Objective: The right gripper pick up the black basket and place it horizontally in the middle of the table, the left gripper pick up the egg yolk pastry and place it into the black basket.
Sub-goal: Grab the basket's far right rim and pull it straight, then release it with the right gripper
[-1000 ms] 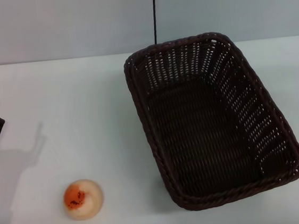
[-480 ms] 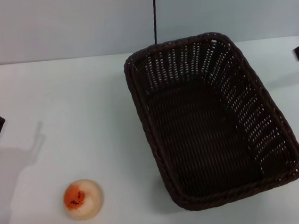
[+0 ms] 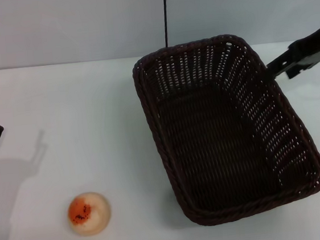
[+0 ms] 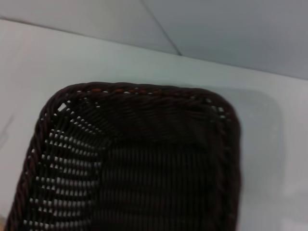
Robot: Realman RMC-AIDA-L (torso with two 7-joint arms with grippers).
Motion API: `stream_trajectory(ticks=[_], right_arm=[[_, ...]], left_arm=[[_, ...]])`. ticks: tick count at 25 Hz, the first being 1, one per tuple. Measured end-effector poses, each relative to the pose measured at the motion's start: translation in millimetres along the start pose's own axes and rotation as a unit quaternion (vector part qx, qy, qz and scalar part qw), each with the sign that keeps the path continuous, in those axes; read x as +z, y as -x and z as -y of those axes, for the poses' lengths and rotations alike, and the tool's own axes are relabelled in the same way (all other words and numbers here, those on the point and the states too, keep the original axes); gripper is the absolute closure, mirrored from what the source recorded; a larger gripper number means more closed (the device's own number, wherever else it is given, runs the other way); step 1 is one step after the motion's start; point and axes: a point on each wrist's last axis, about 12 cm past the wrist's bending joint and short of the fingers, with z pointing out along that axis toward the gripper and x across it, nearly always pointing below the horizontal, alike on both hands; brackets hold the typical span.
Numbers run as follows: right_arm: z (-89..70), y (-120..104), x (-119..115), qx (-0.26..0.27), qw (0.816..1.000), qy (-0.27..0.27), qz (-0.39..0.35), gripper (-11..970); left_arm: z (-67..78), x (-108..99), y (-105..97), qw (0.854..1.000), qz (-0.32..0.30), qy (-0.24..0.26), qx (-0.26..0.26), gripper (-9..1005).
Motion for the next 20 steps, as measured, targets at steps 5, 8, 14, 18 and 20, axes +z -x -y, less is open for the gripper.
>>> stream_trajectory(ticks=[5, 8, 14, 18, 20], right_arm=[[-11.6, 0.4, 22.6, -0.009, 1.0, 0.007, -0.017, 315], [-15.0, -0.1, 29.2, -0.008, 1.0, 0.005, -0.024, 321], [-16.1, -2.5, 40.3, 0.0, 0.998, -0.027, -0.053, 334], [-15.7, -3.2, 42.1, 0.002, 0.997, -0.043, -0.064, 342], [-15.8, -3.4, 44.0, -0.001, 0.997, -0.048, -0.063, 347]], left_arm=[[-0.3, 0.1, 0.1, 1.0, 0.0, 0.001, 0.002, 180], [-0.4, -0.4, 0.0, 1.0, 0.0, 0.001, 0.002, 180], [-1.6, -1.8, 0.0, 1.0, -0.002, 0.003, 0.005, 180], [-2.5, -2.4, -0.1, 1.0, -0.003, 0.003, 0.006, 180], [-2.4, -1.9, 0.0, 1.0, -0.003, 0.002, 0.006, 180]])
